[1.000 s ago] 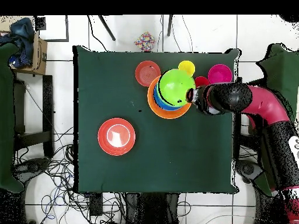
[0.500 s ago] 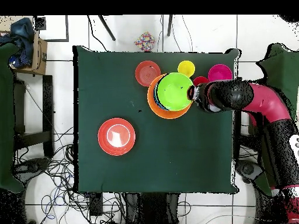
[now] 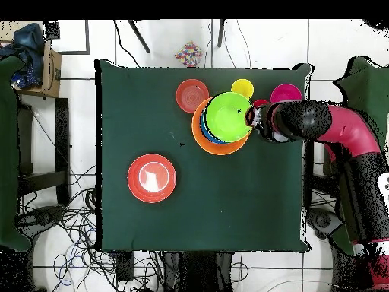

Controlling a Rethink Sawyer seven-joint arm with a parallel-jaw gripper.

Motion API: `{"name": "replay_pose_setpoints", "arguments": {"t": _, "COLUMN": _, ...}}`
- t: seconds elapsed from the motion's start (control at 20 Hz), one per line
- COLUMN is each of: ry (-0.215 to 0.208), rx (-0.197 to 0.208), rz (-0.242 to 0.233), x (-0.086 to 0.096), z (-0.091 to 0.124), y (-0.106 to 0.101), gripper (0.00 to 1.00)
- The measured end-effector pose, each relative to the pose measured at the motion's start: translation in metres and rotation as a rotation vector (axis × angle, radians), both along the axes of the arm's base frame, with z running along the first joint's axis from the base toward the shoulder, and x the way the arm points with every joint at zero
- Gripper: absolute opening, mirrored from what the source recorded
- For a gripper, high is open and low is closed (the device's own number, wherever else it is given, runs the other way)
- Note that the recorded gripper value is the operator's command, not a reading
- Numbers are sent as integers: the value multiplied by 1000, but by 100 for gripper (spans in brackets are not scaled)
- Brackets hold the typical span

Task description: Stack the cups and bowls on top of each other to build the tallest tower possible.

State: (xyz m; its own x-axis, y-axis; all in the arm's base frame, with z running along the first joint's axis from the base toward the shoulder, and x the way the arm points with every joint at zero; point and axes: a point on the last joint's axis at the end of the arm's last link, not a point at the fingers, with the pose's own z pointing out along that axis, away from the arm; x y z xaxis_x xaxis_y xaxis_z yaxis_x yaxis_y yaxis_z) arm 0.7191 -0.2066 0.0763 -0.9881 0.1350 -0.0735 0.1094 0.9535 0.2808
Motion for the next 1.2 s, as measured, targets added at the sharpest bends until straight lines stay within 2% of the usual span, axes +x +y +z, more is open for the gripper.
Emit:
{"name": "replay_pose_setpoints", "arguments": {"t": 0.65, "ry": -3, "rx": -2, "rz": -5, "x": 2, "z": 0, "y": -2, "gripper": 0}}
{"name": "replay_pose_setpoints", "arguments": {"t": 1.2, "ry": -24, "rx": -13, "rz": -19, "x": 15, "z": 4, "y": -6, "gripper": 0}}
